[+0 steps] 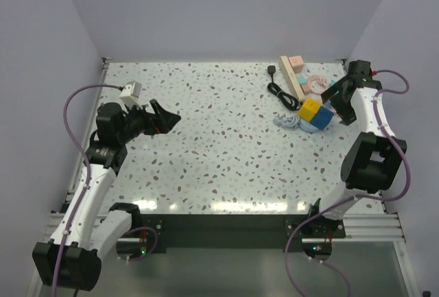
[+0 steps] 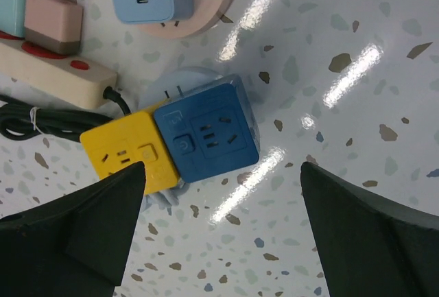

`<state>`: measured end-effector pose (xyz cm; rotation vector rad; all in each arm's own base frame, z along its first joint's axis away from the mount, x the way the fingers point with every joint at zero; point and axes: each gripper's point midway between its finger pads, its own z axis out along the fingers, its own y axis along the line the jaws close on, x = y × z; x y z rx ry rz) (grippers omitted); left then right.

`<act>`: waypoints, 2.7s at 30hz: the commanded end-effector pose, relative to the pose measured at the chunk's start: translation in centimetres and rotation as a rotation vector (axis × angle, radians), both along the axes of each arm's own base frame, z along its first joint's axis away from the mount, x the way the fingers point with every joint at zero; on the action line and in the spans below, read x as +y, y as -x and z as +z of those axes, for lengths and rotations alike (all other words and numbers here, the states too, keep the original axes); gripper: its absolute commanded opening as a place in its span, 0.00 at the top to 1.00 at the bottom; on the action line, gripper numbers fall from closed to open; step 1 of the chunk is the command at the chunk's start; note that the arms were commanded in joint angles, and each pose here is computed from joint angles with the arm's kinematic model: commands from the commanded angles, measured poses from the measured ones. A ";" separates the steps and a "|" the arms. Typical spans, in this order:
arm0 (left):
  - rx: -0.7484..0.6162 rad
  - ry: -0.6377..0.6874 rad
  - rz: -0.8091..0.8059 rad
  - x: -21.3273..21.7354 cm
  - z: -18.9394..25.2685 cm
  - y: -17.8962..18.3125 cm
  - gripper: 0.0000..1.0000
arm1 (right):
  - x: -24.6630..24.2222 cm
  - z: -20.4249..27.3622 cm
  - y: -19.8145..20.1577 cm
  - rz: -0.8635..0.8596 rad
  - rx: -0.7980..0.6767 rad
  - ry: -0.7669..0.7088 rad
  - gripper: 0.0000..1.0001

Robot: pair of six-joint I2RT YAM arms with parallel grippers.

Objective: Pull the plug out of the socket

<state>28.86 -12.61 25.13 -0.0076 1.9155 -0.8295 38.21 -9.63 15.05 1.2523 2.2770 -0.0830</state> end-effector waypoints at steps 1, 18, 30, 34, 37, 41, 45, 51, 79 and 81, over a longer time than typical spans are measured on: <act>0.008 0.002 -0.024 -0.7 -0.2 -0.4 0.00 | 0.4 -0.3 -2.0 -0.022 -0.082 -0.108 0.01; 0.075 -0.015 -0.080 -3.6 -2.6 -1.8 0.00 | -0.8 -3.9 -5.2 -0.208 -0.139 -0.181 0.01; 0.097 -0.016 -0.088 -4.0 -3.9 -1.9 0.00 | 1.4 -8.1 -4.2 -0.092 -0.003 -0.256 0.05; 0.099 -0.014 -0.096 -4.3 -4.0 -2.0 0.00 | 4.1 -8.2 -3.1 0.018 0.001 -0.295 0.09; 0.102 -0.017 -0.101 -4.5 -4.2 -1.9 0.00 | 6.7 -8.5 -1.8 0.105 0.032 -0.301 0.10; 0.107 -0.023 -0.097 -4.7 -4.5 -1.8 0.00 | 11.7 -8.1 0.2 0.209 0.043 -0.315 0.10; 0.113 -0.026 -0.101 -5.1 -4.9 -1.6 0.00 | 17.8 -7.9 1.2 0.285 0.054 -0.354 0.10; 0.136 -0.042 -0.099 -5.6 -5.7 -1.5 0.00 | 27.0 -8.1 2.1 0.366 0.059 -0.446 0.09; 0.142 -0.198 -0.149 -7.3 -7.2 -7.1 0.40 | 27.1 1.7 3.4 0.648 -0.033 -0.199 1.00; 0.142 -0.217 -0.163 -7.6 -7.5 -7.8 0.68 | 27.4 0.2 5.6 0.675 -0.001 -0.214 1.00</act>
